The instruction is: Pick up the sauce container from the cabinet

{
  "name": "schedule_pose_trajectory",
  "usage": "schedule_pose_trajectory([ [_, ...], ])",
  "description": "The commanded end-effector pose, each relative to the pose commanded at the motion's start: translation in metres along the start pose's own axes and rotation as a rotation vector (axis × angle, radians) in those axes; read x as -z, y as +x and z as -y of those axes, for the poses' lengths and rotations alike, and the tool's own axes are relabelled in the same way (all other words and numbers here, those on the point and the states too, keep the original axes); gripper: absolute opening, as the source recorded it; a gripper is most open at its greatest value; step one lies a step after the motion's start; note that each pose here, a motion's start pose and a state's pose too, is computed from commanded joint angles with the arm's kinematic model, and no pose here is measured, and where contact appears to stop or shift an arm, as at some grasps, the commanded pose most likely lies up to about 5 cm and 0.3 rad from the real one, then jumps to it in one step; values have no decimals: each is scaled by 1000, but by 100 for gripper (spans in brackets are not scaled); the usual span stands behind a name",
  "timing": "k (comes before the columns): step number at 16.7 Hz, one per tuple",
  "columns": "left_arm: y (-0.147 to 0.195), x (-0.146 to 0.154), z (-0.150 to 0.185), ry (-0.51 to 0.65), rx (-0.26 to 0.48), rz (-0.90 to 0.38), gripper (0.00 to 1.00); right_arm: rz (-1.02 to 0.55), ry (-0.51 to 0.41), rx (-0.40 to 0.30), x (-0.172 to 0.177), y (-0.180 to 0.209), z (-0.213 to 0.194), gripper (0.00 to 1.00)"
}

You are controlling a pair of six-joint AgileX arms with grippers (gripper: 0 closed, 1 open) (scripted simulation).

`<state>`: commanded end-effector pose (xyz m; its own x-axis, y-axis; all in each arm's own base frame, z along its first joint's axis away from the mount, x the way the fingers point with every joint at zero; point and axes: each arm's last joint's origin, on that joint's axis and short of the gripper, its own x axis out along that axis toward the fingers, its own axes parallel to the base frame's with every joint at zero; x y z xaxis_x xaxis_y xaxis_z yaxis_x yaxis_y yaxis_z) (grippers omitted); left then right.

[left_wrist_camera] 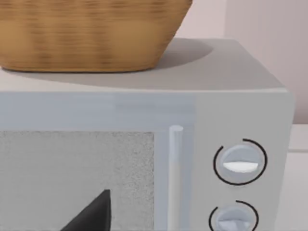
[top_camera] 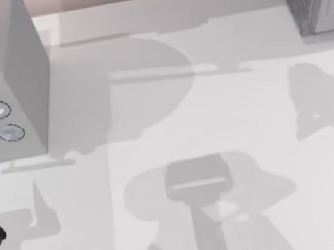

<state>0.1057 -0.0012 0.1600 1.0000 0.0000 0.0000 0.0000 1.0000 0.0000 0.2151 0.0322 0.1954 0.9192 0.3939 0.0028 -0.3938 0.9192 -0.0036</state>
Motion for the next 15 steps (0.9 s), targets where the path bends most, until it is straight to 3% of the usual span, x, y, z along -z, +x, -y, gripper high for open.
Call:
schedule_pose_trajectory([
  [15, 0, 0, 0, 0, 0, 0, 100, -12, 11, -262, 69, 79, -4, 0],
])
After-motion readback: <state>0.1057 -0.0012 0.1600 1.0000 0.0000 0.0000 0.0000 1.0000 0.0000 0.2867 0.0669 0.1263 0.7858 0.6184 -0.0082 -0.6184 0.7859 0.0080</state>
